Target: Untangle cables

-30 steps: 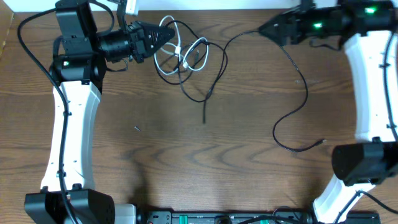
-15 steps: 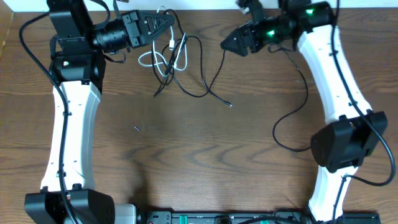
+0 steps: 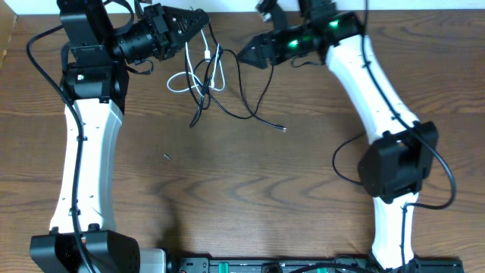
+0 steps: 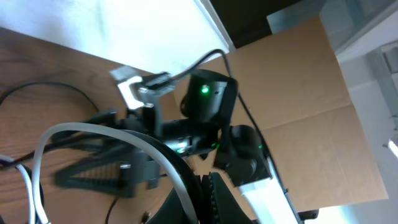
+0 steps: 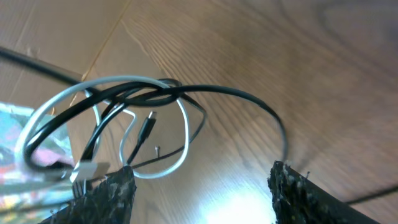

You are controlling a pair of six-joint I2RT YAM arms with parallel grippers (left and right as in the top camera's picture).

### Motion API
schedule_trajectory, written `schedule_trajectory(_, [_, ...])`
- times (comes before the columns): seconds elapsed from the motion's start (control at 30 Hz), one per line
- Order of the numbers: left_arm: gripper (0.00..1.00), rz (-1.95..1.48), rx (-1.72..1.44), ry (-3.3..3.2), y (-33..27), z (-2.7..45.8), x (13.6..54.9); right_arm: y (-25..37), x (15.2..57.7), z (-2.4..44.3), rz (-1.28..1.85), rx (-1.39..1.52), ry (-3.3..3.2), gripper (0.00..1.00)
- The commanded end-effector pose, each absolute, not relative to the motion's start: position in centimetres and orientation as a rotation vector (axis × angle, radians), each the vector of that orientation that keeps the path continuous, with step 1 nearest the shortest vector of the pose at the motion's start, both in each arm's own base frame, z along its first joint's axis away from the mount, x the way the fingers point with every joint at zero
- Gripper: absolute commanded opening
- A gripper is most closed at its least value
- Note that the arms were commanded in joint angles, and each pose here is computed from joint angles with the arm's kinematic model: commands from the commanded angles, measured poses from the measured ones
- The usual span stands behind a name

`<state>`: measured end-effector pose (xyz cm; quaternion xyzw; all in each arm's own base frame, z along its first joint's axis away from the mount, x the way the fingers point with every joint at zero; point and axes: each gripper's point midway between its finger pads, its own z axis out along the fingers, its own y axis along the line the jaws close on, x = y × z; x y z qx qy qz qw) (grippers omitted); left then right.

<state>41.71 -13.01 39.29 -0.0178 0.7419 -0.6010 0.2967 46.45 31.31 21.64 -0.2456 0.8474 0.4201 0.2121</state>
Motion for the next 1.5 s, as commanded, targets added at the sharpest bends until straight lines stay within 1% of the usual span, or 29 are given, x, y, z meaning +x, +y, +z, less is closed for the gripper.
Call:
schedule_trajectory(0.0, [0.08, -1.605, -0.069, 1.97, -13.1, 39.6, 42.0, 33.2, 46.7, 18.6, 1.198, -0.488, 2.498, 0.65])
schedule_trajectory(0.13, [0.08, -1.605, -0.069, 1.97, -13.1, 39.6, 42.0, 35.2, 46.7, 16.3, 1.249, -0.39, 2.562, 0.61])
schedule_trajectory(0.3, [0.08, -1.605, -0.069, 1.97, -13.1, 39.6, 42.0, 37.8, 46.7, 14.0, 1.275, -0.348, 2.58, 0.57])
schedule_trajectory(0.43, [0.08, -1.604, -0.069, 1.97, -13.1, 39.6, 42.0, 36.7, 48.1, 11.4, 1.058, -0.218, 2.643, 0.52])
schedule_trajectory(0.53, [0.08, -1.57, -0.039, 1.956, -12.7, 39.6, 42.1, 33.3, 49.3, 9.5, 0.819, -0.121, 2.698, 0.47])
schedule_trajectory(0.67, [0.07, -1.444, 0.047, 1.913, -11.1, 39.4, 42.7, 27.7, 50.3, 7.7, 0.593, -0.084, 2.763, 0.42])
schedule_trajectory(0.77, [0.08, -1.38, -0.034, 1.922, -9.1, 38.7, 43.6, 22.7, 50.6, 6.5, 0.407, -0.049, 2.826, 0.39])
schedule_trajectory(0.87, [0.08, -1.319, -0.075, 1.922, -7.0, 38.2, 44.1, 17.0, 50.7, 5.6, 0.19, 0.014, 2.878, 0.39])
schedule_trajectory(1.03, [0.08, -1.248, -0.159, 1.942, -3.8, 37.0, 44.3, 10.7, 50.1, 5.1, 0.001, 0.04, 2.942, 0.38])
schedule_trajectory(1.2, [0.08, -1.215, -0.208, 1.982, -2.1, 35.6, 43.9, 6.1, 50.0, 5.0, -0.089, 0.095, 2.969, 0.33])
schedule_trajectory(1.23, [0.08, -1.212, -0.209, 1.99, -2.0, 35.4, 43.8, 5.3, 50.0, 5.0, -0.097, 0.109, 2.973, 0.3])
schedule_trajectory(1.37, [0.08, -1.187, -0.183, 2.004, -2.0, 34.9, 43.6, 1.8, 49.6, 5.0, -0.178, 0.187, 2.989, 0.13])
schedule_trajectory(1.47, [0.08, -1.149, -0.224, 2.022, -1.5, 34.3, 43.8, 0.0, 49.3, 4.9, -0.165, 0.192, 3.008, 0.01])
